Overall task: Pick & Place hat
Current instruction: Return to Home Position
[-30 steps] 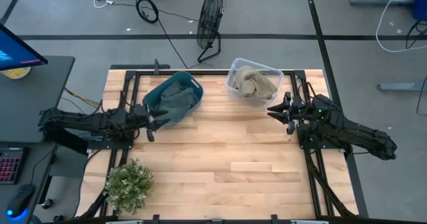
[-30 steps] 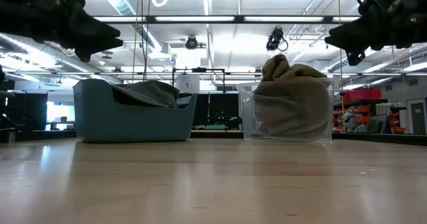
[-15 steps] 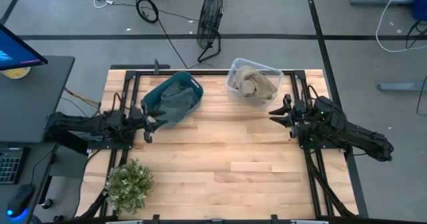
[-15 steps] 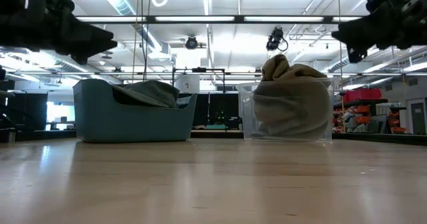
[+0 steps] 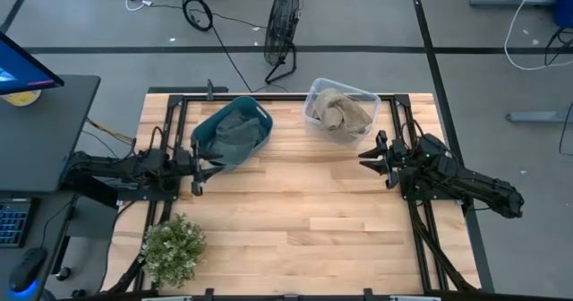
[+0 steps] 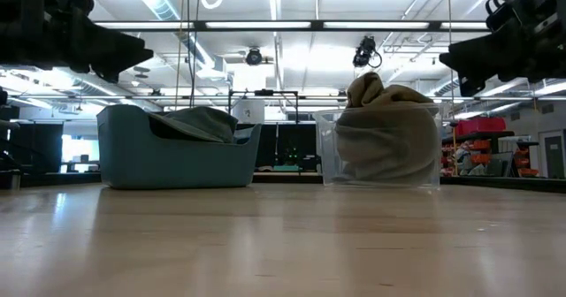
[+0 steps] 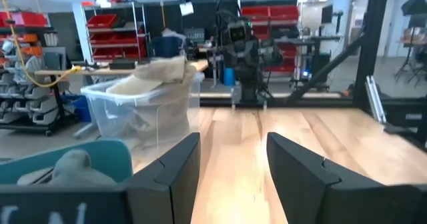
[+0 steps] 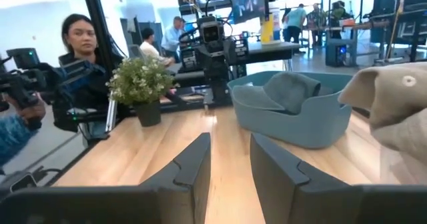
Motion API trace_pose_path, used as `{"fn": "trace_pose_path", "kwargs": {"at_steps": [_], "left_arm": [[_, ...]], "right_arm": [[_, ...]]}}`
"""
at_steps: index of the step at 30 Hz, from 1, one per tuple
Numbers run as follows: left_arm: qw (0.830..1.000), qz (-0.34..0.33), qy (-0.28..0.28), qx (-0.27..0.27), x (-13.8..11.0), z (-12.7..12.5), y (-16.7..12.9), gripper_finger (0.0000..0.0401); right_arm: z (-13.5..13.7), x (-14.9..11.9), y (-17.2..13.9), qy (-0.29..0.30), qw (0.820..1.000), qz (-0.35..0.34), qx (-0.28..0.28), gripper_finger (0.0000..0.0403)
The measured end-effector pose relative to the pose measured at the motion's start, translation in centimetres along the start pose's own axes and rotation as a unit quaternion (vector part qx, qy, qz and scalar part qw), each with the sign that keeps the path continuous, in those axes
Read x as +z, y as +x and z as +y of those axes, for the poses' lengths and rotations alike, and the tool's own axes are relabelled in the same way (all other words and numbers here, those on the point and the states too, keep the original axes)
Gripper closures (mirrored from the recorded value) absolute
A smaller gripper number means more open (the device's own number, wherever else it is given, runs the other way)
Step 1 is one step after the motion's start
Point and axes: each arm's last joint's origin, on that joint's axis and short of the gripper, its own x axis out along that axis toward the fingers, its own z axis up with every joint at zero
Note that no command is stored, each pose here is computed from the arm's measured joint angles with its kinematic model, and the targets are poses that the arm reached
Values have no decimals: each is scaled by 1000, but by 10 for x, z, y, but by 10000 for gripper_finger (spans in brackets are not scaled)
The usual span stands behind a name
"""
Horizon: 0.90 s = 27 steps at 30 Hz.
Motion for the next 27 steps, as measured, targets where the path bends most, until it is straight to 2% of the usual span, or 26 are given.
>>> {"fn": "trace_pose_path", "kwargs": {"at_steps": [6, 10, 27], "left_arm": [[1000, 29, 7, -1, -6, 0, 0, 224], [999, 38, -13, -1, -8, 0, 0, 224], [999, 37, -17, 0, -8, 0, 0, 224]], "right_arm": [[0, 0, 0, -18, 1000, 0, 0, 295], [0, 0, 0, -1, 1000, 0, 0, 295], [0, 0, 0, -1, 1000, 0, 0, 295]]}}
